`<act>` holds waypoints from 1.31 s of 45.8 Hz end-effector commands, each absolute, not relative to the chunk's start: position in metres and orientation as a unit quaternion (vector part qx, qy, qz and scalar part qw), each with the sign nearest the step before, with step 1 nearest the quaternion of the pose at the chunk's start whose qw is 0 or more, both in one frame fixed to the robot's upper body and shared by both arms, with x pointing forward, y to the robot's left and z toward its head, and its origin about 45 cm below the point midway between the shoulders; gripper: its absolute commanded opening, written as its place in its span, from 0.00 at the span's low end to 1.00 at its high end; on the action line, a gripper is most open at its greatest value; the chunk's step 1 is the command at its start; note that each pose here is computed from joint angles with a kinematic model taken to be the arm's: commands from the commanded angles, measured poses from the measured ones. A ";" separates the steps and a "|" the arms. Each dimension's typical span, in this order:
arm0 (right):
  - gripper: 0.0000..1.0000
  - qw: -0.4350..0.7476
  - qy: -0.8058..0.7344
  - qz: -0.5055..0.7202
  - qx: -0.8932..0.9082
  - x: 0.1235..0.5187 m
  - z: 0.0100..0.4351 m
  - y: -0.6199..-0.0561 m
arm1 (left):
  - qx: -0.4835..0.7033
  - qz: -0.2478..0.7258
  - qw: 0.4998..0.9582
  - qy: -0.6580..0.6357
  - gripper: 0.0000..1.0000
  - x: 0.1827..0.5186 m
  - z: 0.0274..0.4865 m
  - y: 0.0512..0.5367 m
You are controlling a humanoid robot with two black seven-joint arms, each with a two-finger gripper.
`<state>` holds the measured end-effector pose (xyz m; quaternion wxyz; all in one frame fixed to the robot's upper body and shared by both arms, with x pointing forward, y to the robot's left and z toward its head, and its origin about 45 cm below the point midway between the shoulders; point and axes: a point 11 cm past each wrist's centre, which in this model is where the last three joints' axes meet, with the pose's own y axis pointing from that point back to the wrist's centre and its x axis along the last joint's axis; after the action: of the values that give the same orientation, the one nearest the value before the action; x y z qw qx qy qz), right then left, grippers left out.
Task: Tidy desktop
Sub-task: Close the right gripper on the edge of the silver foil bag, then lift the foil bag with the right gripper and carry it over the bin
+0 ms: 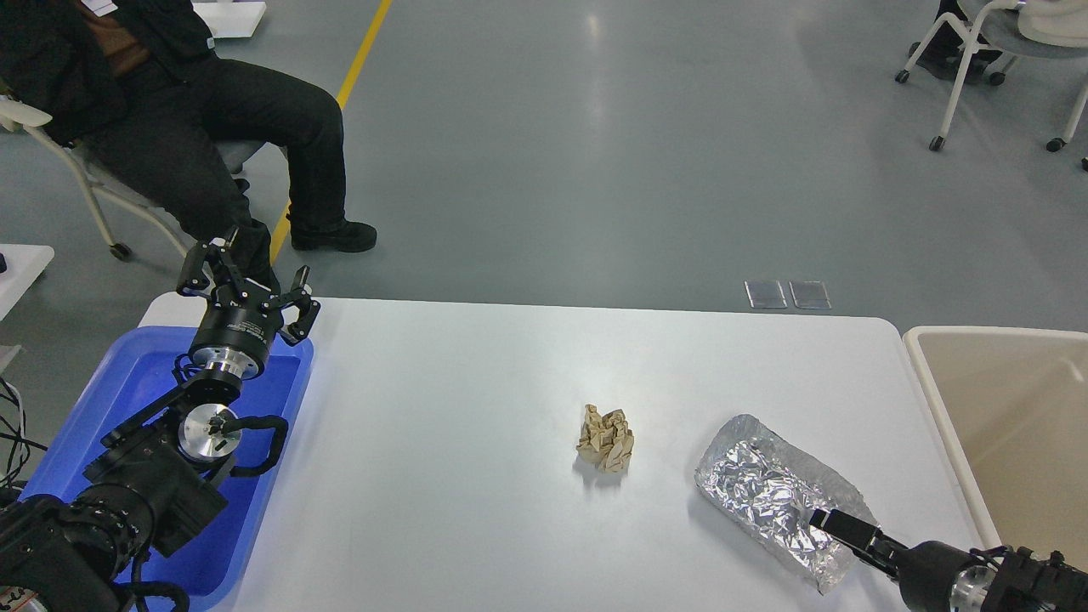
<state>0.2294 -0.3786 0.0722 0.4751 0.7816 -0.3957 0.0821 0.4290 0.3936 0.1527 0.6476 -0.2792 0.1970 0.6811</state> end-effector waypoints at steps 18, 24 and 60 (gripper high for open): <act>0.24 0.483 -0.368 0.096 0.789 0.230 0.060 -0.373 | -0.279 0.681 0.648 0.197 1.00 0.429 0.153 0.394; 0.00 0.485 -0.356 0.096 0.793 0.228 0.059 -0.372 | -0.280 0.681 0.647 0.197 1.00 0.429 0.153 0.394; 0.00 0.450 -0.364 0.120 0.806 0.253 0.133 -0.406 | -0.279 0.681 0.648 0.197 1.00 0.429 0.153 0.394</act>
<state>0.2430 -0.3882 0.0867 0.4681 0.7980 -0.3620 0.1142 0.4291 0.3935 0.1527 0.6477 -0.2792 0.1970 0.6810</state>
